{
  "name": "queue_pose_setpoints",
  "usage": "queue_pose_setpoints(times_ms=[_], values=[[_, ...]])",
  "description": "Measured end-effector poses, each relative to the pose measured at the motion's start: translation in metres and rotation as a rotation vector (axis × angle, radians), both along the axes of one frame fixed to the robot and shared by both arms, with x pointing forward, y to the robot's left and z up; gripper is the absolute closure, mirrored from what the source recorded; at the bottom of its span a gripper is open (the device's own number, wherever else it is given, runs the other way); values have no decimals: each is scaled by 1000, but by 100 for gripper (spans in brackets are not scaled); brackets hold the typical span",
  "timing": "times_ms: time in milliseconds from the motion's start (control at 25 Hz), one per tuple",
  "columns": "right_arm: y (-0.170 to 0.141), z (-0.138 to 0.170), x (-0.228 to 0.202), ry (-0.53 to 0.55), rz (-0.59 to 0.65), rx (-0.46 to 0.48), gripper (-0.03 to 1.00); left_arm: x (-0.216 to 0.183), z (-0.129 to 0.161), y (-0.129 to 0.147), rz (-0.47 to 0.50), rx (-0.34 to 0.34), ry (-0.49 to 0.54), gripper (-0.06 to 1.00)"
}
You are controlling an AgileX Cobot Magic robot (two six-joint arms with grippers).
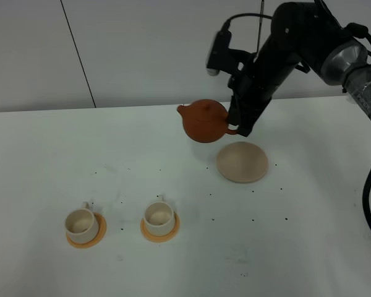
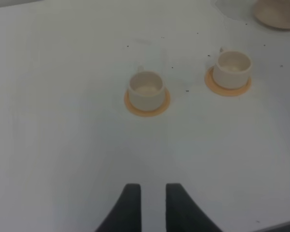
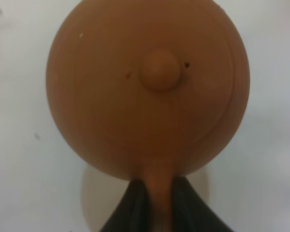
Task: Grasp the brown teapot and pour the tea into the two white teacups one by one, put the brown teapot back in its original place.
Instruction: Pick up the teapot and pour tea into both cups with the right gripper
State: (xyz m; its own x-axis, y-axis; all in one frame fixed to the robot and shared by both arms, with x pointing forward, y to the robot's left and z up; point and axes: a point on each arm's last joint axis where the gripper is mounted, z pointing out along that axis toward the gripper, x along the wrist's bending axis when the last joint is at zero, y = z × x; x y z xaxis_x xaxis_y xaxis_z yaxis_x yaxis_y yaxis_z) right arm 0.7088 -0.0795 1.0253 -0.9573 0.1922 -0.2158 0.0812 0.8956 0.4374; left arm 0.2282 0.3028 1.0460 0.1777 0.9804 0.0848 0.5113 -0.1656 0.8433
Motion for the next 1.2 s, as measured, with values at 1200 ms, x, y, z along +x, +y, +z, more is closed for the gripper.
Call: queue_pose_setpoints(times_ms=[1200], values=[[155, 17, -123, -2, 119, -62, 87, 0, 0, 0, 0, 0, 0, 74]])
